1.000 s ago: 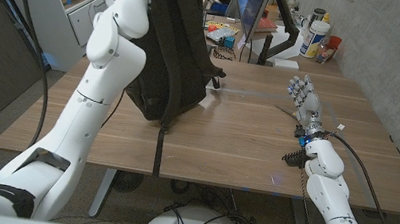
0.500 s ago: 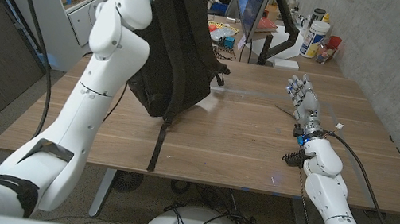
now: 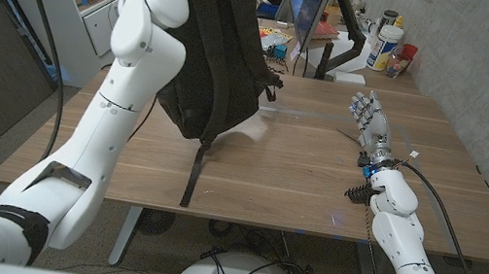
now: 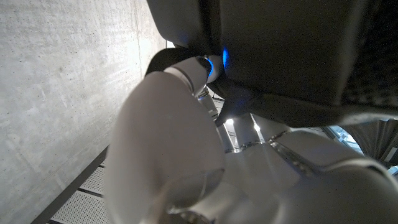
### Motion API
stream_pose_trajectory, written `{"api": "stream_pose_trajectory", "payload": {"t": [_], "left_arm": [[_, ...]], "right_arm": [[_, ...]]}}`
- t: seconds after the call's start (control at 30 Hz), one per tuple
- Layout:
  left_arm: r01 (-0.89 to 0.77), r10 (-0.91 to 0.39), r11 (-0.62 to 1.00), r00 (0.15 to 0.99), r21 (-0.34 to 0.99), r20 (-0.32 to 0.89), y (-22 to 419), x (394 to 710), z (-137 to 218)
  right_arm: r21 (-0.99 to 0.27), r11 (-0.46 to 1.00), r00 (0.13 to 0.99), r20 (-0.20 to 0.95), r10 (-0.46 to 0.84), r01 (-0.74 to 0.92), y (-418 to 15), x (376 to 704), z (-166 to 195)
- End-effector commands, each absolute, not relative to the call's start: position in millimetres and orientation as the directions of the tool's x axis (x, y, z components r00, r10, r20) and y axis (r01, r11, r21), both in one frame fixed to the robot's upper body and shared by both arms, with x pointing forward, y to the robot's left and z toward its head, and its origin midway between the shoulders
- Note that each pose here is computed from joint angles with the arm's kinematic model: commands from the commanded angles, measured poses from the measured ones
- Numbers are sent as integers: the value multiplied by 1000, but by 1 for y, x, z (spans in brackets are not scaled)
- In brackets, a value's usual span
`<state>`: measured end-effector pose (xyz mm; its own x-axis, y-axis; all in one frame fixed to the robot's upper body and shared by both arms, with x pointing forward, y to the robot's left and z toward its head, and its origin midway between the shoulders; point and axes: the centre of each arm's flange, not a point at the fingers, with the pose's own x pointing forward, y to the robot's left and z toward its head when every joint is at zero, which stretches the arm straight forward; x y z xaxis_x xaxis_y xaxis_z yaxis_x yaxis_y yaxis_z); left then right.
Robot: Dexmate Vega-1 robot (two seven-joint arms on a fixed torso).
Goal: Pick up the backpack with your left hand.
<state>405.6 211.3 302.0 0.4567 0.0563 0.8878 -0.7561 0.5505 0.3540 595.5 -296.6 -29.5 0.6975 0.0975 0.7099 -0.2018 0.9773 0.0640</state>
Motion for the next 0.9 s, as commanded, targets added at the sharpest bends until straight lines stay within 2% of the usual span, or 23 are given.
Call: {"api": "stream_pose_trajectory", "payload": {"t": [0.03,0.9], "left_arm": [[-722,-7,577,464,382,886,207,398,317],[-699,-134,570,440,432,888,195,380,342]], "right_arm": [[67,978,694,714,92,-198,-295,593,-30],[70,978,690,718,86,-195,-291,596,-26]]}}
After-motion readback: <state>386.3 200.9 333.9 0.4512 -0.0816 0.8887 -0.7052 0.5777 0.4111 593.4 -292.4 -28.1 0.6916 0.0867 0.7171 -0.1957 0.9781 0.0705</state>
